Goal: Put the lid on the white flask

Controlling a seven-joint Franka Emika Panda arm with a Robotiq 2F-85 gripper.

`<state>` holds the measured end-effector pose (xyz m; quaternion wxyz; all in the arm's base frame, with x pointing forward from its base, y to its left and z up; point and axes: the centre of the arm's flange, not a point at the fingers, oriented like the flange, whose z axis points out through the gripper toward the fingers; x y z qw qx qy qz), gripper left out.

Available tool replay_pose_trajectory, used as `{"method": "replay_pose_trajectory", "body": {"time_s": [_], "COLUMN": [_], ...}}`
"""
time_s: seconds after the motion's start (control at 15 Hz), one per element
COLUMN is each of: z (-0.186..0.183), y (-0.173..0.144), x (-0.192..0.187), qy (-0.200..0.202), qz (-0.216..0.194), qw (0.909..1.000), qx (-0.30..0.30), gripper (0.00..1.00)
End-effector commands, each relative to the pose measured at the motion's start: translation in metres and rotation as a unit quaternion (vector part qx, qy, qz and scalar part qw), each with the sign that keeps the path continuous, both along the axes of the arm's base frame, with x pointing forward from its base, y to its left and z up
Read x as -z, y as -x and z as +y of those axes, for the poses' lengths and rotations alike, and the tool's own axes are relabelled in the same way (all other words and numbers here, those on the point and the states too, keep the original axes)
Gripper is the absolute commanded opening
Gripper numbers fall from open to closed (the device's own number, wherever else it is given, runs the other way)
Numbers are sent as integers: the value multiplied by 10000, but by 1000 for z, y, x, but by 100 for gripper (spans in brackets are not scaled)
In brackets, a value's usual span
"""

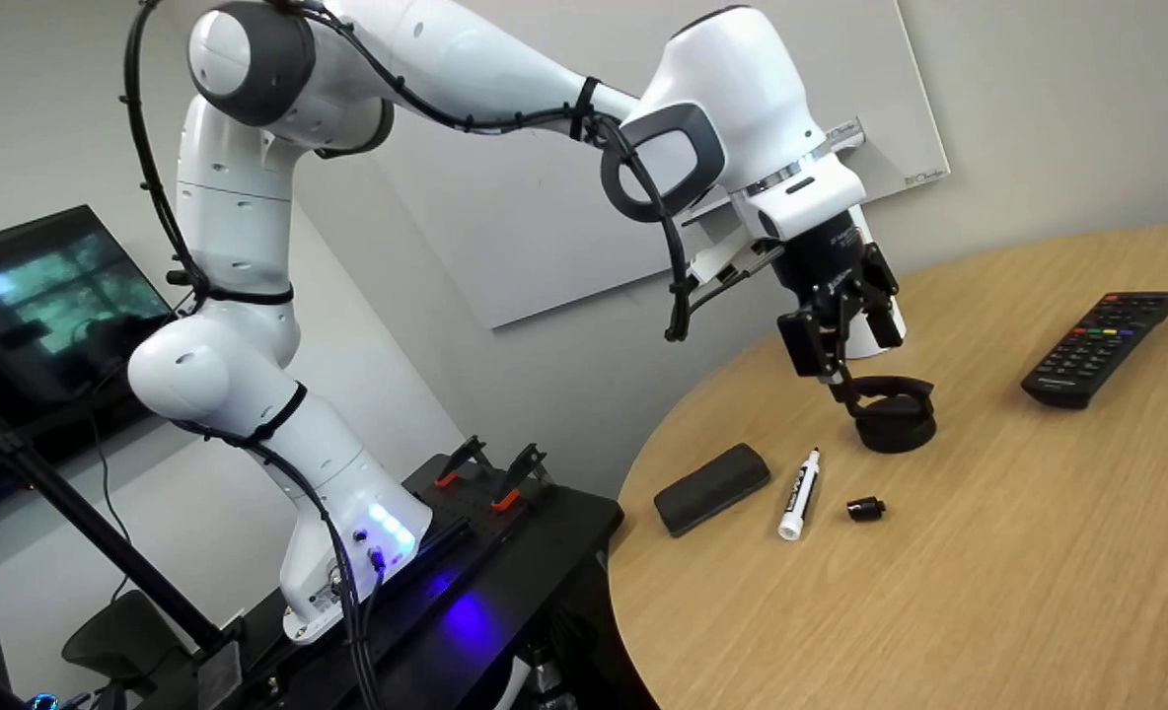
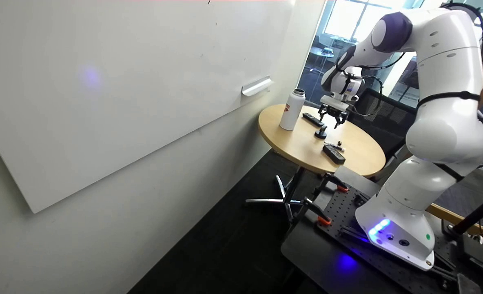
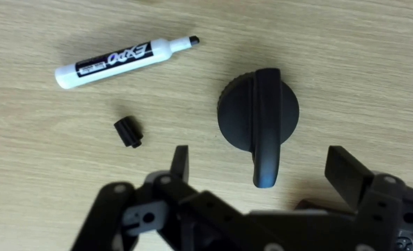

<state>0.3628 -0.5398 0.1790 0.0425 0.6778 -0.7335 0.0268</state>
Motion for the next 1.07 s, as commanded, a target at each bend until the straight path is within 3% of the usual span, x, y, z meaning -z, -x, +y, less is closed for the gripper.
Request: {"method": "replay_pose_trajectory", "body": {"time_s": [0.0, 0.13, 0.2, 0.27, 0.4, 0.87, 1.0], "z": [4, 4, 4, 4, 4, 5, 4], "y": [-6, -7, -7, -7, -6, -6, -2], "x": [12, 19, 21, 23, 26, 13, 4], "qy": [141, 118, 105, 94, 77, 222, 304], "qz": [-7, 26, 40, 52, 81, 43, 46], "qw": [9999, 9999, 9999, 9999, 9999, 9997, 9995], "qx": [92, 73, 72, 66, 62, 66, 96], "gripper": [100, 97, 74, 73, 61, 5, 2]}}
